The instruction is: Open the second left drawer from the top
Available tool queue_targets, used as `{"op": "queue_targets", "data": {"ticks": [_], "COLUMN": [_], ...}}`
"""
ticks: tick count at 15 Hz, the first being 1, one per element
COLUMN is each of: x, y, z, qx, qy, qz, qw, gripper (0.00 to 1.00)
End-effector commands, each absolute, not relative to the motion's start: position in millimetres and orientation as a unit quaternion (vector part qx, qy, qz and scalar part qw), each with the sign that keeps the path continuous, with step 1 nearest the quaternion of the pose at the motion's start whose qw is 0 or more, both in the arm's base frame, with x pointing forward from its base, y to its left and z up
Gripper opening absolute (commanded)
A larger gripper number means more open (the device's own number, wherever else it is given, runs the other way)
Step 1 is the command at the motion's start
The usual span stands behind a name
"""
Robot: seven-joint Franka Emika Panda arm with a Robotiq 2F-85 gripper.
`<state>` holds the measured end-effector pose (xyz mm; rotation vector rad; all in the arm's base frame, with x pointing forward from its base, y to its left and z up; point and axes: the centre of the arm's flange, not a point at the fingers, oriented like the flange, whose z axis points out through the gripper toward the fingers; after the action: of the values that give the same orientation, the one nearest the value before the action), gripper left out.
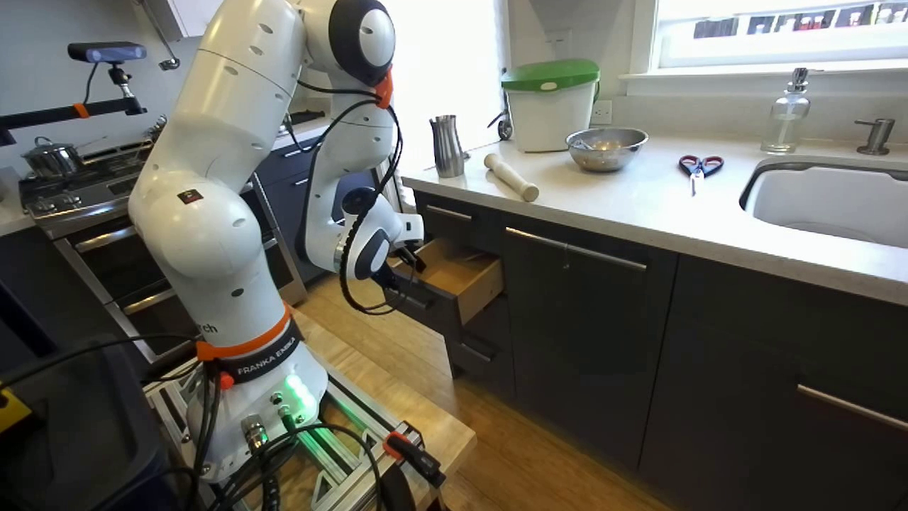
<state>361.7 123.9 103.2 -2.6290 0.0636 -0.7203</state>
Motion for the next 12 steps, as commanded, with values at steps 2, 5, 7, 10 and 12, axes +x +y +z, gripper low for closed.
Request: {"op": "queue_targets", "data": {"ticks": [2,5,7,10,12], "x": [371.5,378.7,382.5,386.1,386.6], "y": [133.8,138.4,139.8,142.9,145.7], "z": [107.5,105.1,105.0,104.5,103.0], "qx": [-0.954,-0.963,-0.966,-0.969,-0.973], "qy": [0.046,0.049,0.058,0.062,0.056], "qz": [-0.227,-0.212,-0.204,-0.191,-0.176], "qw": [0.189,0.162,0.15,0.143,0.139], "gripper": [1.0,1.0,1.0,1.0,1.0]}}
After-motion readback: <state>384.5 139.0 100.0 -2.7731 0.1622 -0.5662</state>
